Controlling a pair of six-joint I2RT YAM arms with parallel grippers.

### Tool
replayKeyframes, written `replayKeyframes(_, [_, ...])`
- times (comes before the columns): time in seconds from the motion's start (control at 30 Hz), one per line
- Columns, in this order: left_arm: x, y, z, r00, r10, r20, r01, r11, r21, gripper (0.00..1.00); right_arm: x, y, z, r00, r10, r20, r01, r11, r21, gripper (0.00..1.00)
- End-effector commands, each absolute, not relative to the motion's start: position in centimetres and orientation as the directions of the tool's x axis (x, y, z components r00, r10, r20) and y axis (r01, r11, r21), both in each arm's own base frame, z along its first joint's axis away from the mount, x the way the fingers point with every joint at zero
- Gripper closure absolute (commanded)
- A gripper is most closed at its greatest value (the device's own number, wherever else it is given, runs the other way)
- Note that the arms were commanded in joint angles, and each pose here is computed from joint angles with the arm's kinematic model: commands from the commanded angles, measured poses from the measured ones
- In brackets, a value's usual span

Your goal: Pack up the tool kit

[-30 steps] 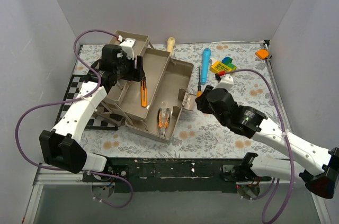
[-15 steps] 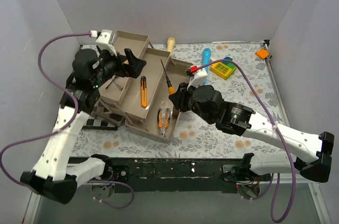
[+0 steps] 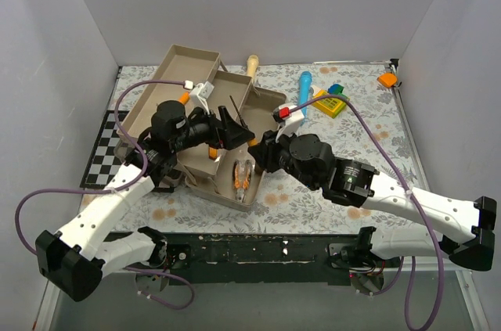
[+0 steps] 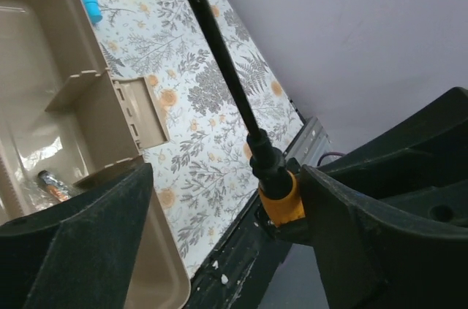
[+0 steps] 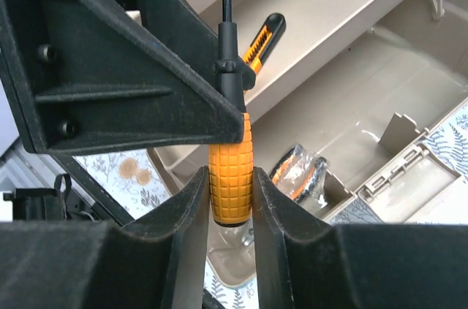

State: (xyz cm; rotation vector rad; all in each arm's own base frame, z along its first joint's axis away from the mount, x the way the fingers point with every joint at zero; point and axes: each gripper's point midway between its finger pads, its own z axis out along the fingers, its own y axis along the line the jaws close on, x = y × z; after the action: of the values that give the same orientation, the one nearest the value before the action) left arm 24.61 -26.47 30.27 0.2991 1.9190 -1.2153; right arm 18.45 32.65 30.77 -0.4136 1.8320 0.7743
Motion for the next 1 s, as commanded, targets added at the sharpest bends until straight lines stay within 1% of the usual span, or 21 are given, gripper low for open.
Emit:
replayKeyframes(0.0, [23.8, -27.2, 33.0, -0.603, -0.265, -0.752, 0.611, 0.452, -0.650, 0.28, 17.8, 32.5, 33.4, -0.325, 0.144, -0.935, -0.652, 0.682, 0.332, 0.99])
replayKeyframes(0.03, [23.9, -27.2, 33.1, -0.603, -0.271, -0.750, 0.606, 0.456, -0.652, 0.32, 17.7, 32.5, 33.3, -0.327, 0.142, -0.934, -0.655, 0.679, 0.332, 0.99])
replayKeyframes(0.2, [23.8, -28.4, 32.2, -0.638, -0.270, -0.721, 0.583, 0.443, -0.681, 0.41, 17.2, 32.2, 32.9, -0.316, 0.128, -0.940, -0.672, 0.669, 0.317, 0.99])
replayKeyframes(0.3, [23.4, -29.5, 31.7, -0.658, -0.253, -0.709, 0.578, 0.434, -0.691, 0.55, 17.2, 32.0, 32.7, -0.310, 0.129, -0.942, -0.671, 0.672, 0.313, 0.99])
replayKeyframes(0.43, [23.2, -29.9, 31.7, -0.657, -0.256, -0.709, 0.576, 0.437, -0.691, 0.92, 17.5, 31.3, 32.3, -0.309, 0.125, -0.943, -0.647, 0.699, 0.305, 0.99])
replayKeyframes(0.47, [23.3, -29.9, 31.8, -0.652, -0.262, -0.711, 0.575, 0.441, -0.689, 0.99, 17.7, 30.8, 31.8, -0.315, 0.118, -0.942, -0.626, 0.719, 0.300, 0.99])
replayKeyframes(0.57, [23.7, -29.4, 32.5, -0.622, -0.273, -0.734, 0.583, 0.464, -0.667, 1.00, 18.3, 29.2, 30.7, -0.329, 0.121, -0.937, -0.560, 0.774, 0.296, 0.99])
replayKeyframes(0.6, [23.7, -29.3, 32.8, -0.610, -0.272, -0.744, 0.590, 0.470, -0.656, 1.00, 18.2, 28.9, 30.4, -0.335, 0.122, -0.934, -0.551, 0.779, 0.300, 0.97])
replayKeyframes(0.67, [23.9, -29.0, 32.9, -0.597, -0.258, -0.760, 0.597, 0.490, -0.635, 1.00, 18.3, 28.0, 29.8, -0.339, 0.131, -0.932, -0.530, 0.791, 0.304, 0.83])
replayKeyframes(0.73, [24.1, -28.9, 33.0, -0.579, -0.248, -0.777, 0.607, 0.505, -0.613, 1.00, 18.3, 27.3, 29.2, -0.341, 0.138, -0.930, -0.510, 0.804, 0.306, 0.63])
replayKeyframes(0.8, [24.4, -28.5, 33.2, -0.559, -0.246, -0.792, 0.606, 0.530, -0.593, 1.00, 18.5, 26.5, 28.7, -0.339, 0.140, -0.930, -0.483, 0.822, 0.300, 0.48])
replayKeyframes(0.87, [24.8, -28.1, 33.9, -0.528, -0.244, -0.814, 0.612, 0.556, -0.563, 1.00, 18.8, 25.6, 28.6, -0.334, 0.133, -0.933, -0.457, 0.843, 0.284, 0.39])
replayKeyframes(0.9, [25.0, -27.8, 34.3, -0.506, -0.233, -0.830, 0.618, 0.573, -0.538, 1.00, 18.9, 25.2, 28.4, -0.331, 0.119, -0.936, -0.446, 0.854, 0.267, 0.36])
replayKeyframes(0.97, [25.8, -26.8, 35.9, -0.443, -0.204, -0.873, 0.625, 0.628, -0.464, 1.00, 19.2, 23.8, 28.2, -0.330, 0.084, -0.940, -0.408, 0.885, 0.222, 0.35])
